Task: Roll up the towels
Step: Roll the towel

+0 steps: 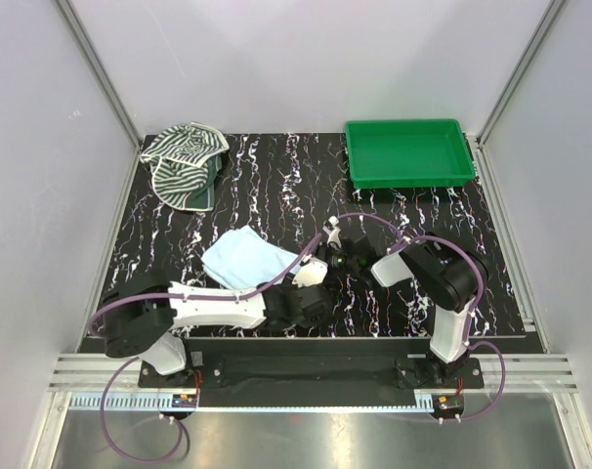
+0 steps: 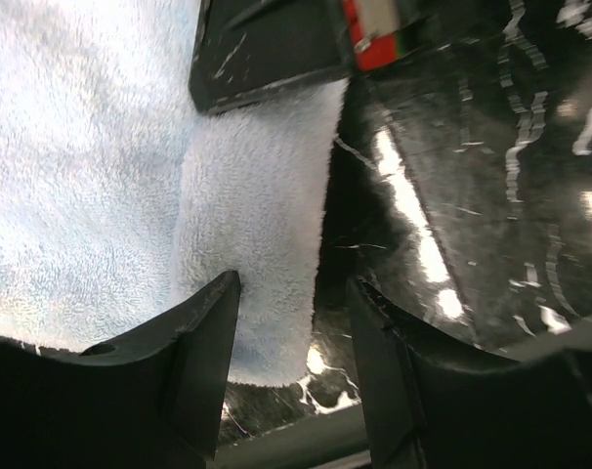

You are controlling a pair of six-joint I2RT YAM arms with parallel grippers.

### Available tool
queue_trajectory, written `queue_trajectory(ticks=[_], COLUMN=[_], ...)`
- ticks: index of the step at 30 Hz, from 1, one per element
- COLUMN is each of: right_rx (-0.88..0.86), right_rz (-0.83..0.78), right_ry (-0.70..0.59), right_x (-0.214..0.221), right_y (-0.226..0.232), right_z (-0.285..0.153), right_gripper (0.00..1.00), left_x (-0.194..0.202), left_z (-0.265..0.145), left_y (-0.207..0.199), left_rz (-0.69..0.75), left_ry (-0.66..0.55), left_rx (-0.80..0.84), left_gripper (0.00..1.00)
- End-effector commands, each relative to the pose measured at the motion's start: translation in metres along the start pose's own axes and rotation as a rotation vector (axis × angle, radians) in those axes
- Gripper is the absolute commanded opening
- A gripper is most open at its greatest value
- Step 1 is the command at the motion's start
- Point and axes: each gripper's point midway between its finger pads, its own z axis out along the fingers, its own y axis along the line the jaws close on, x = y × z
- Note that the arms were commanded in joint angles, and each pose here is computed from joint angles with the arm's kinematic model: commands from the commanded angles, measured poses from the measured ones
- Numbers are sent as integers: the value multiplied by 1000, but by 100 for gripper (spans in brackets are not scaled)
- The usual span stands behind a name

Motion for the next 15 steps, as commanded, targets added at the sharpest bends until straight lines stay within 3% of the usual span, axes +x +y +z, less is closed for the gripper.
queue_trajectory(ticks=[1,12,14,15], right_rx=[95,92,87,84], right_rz=[9,18,17,17], right_ry=[27,30,28,28], right_x=[14,16,14,14], right_y=[-26,-27,-25,-24], right_z=[-3,-2,-1,-1], right_gripper=[0,0,0,0], left_x=[7,39,44,45], left_z=[10,19,20,20], left_y=[13,34,36,36], left_rz=[-11,4,4,1], left_ry=[-11,30,37,39], left_rx=[-92,-150,-147,-148], left_gripper=[53,57,55,46])
